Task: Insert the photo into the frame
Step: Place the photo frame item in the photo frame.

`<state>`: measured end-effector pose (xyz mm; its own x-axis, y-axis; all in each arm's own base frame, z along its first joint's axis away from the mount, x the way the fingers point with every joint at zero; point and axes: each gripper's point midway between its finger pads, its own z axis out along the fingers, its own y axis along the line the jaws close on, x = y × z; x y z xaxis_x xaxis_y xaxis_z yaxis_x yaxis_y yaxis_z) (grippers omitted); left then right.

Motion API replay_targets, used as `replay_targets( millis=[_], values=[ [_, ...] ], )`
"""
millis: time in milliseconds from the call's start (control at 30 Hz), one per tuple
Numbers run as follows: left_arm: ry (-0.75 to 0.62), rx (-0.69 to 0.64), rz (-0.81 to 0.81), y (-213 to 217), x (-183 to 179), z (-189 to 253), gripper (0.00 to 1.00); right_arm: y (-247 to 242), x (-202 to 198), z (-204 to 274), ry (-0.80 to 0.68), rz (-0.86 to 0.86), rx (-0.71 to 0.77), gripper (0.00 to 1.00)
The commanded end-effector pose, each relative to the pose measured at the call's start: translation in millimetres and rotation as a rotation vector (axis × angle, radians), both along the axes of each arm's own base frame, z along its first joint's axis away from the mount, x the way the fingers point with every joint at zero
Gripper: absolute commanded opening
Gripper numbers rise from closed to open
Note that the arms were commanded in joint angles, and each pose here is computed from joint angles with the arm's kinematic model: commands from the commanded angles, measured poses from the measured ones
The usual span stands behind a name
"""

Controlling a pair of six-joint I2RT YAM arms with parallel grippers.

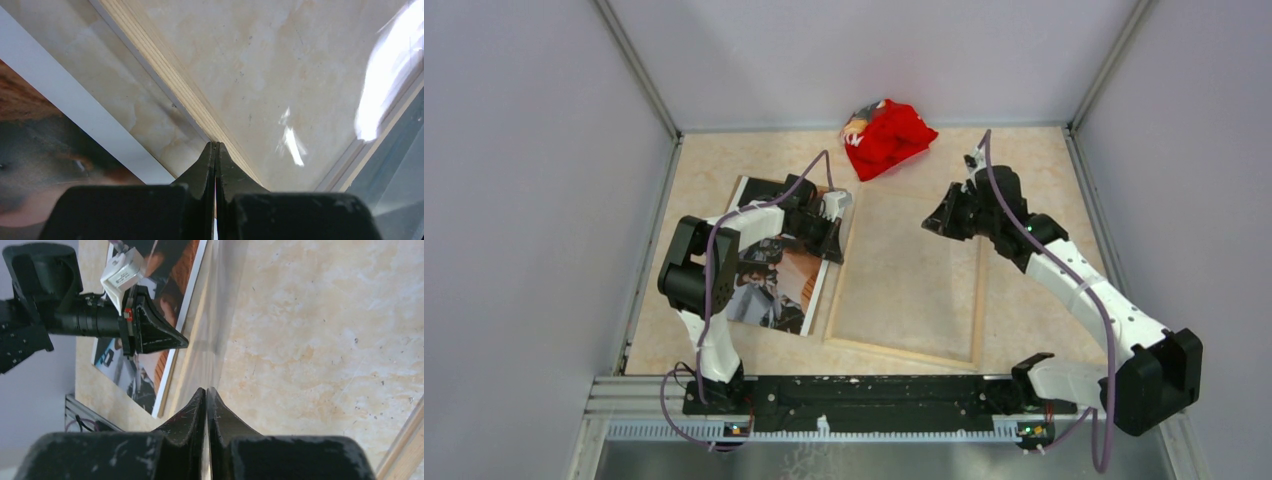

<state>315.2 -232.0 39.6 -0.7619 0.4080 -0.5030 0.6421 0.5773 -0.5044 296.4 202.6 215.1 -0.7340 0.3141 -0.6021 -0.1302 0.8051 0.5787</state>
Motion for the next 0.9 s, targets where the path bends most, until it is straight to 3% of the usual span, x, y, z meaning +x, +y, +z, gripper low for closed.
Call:
replay_targets(
  millis=[0, 400, 867],
  values=[
    [0.068, 0.070, -0.002, 11.9, -17.5, -19.9, 0.00, 7.6, 6.1, 39.4, -0.167, 0.115, -0.010, 0.03],
    [0.073, 0.068, -0.005, 12.2, -19.1, -20.8, 0.00, -26.4, 13.0, 1.5, -0.041, -0.096, 0.008, 0.00],
    [0.084, 0.072, -0.006, 11.9, -19.7, -24.2, 0.00, -24.9, 7.3, -26.1, 0.008, -0.129, 0.133, 0.00]
  ],
)
